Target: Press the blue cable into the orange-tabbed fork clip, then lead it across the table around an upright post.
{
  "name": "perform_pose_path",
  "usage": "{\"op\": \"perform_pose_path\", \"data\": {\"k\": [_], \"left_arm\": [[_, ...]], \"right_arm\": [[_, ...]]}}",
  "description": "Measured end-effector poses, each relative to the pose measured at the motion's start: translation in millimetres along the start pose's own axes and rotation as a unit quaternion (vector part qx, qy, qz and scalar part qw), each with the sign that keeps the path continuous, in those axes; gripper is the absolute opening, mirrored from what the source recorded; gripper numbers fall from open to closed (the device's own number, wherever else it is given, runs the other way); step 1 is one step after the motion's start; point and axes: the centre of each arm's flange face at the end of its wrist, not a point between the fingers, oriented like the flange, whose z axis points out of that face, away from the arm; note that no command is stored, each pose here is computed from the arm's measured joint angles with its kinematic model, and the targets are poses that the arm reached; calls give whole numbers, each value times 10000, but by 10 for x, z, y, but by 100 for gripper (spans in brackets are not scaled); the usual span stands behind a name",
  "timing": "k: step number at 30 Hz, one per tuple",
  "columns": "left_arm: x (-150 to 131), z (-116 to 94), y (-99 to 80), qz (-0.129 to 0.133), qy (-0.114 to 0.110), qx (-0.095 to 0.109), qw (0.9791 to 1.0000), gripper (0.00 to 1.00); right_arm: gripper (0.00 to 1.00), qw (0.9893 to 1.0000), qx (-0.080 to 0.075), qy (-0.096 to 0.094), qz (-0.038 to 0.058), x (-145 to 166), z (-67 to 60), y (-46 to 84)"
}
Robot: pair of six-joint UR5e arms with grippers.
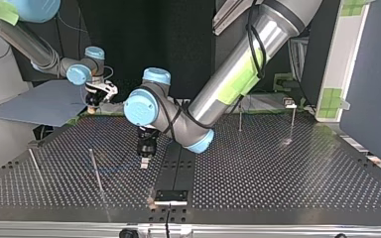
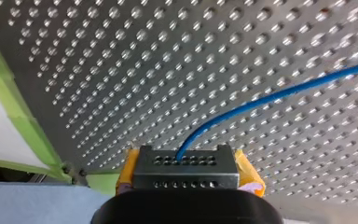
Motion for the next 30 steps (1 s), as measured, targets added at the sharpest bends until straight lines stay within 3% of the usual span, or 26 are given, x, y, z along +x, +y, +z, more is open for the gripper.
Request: {"op": "perform_pose_path", "data": {"k": [7, 11, 14, 23, 30], "left_arm": [[5, -1, 7, 23, 7, -19, 10000, 100], [1, 0, 16, 53, -2, -60, 10000, 100], [-3, -1, 18, 59, -6, -72, 10000, 100], [-2, 1, 19, 62, -6, -77, 10000, 100], [-1, -1, 20, 63, -5, -83, 9999, 100]], "right_arm": [[0, 9997, -184, -132, 115, -324, 83, 241], [0, 9987, -389, -282, 164, -526, 129, 507], [0, 9982, -490, -280, 203, -565, 160, 645], [0, 9984, -500, -109, 229, -639, 217, 694], [0, 9984, -481, -210, 199, -908, 256, 687]]}}
